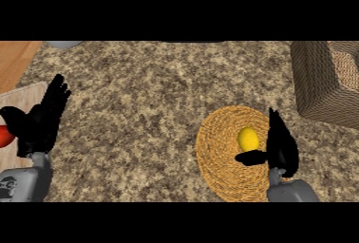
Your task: Pick the lemon from the placemat and place it in the basket
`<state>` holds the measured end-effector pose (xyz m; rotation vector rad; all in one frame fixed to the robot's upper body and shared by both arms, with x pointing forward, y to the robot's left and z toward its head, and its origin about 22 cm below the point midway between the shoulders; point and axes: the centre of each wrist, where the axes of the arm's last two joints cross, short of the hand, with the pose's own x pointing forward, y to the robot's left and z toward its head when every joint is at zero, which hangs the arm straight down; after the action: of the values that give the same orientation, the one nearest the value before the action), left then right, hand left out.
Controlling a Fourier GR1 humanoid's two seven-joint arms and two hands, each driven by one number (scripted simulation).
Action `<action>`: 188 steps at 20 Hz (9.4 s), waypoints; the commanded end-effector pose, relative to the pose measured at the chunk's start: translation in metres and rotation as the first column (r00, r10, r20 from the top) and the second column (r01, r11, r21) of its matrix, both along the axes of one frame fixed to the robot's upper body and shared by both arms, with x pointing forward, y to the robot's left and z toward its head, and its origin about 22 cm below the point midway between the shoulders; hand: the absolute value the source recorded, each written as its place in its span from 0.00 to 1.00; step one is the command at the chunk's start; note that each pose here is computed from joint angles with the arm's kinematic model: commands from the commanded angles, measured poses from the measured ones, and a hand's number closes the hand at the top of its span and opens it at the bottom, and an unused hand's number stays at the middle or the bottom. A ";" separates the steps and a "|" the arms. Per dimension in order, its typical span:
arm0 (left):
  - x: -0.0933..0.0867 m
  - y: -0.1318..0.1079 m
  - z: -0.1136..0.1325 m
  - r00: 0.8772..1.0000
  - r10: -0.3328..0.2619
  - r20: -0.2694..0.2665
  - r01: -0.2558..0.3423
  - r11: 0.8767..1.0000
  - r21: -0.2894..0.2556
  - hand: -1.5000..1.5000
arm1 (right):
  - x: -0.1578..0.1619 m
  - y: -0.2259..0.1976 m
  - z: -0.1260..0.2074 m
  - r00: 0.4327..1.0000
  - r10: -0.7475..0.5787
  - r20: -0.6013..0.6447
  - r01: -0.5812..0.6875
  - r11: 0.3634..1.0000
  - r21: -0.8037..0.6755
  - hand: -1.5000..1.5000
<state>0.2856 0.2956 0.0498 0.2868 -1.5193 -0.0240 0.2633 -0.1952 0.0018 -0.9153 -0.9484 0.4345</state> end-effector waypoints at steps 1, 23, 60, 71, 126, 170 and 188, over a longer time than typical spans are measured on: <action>-0.006 0.021 -0.004 1.000 0.025 0.002 -0.025 1.000 0.004 0.50 | -0.009 0.004 -0.012 1.000 0.011 -0.012 -0.011 1.000 0.008 0.00; 0.004 -0.018 0.006 1.000 -0.020 -0.004 0.020 1.000 -0.003 0.50 | 0.012 0.005 -0.059 0.979 0.181 -0.096 -0.174 0.982 0.075 1.00; 0.002 0.007 -0.005 1.000 0.005 -0.003 -0.005 1.000 0.016 0.50 | -0.078 -0.121 0.106 0.617 0.516 0.595 -0.732 0.654 0.192 1.00; 0.002 0.000 -0.002 1.000 -0.008 0.000 0.008 1.000 0.007 0.50 | -0.016 -0.114 0.181 0.683 0.267 0.680 -0.572 0.775 0.270 1.00; 0.016 -0.007 0.007 0.999 -0.041 0.012 0.041 0.999 0.016 0.50 | 0.152 -0.229 0.157 0.735 0.620 0.276 -0.357 0.699 -0.620 1.00; 0.015 -0.017 -0.001 0.997 -0.071 0.026 0.072 0.997 -0.004 0.50 | 0.130 -0.248 0.103 0.843 0.531 -0.087 -0.484 0.676 -0.555 1.00; 0.019 -0.008 0.008 0.998 -0.066 0.015 0.066 0.998 -0.012 0.50 | 0.141 -0.242 0.127 0.883 0.405 0.237 -0.328 0.894 -0.306 0.00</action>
<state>0.3051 0.2782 0.0541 0.2314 -1.5504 -0.0663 0.3942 -0.4482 0.1180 -1.1284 -1.2787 0.8889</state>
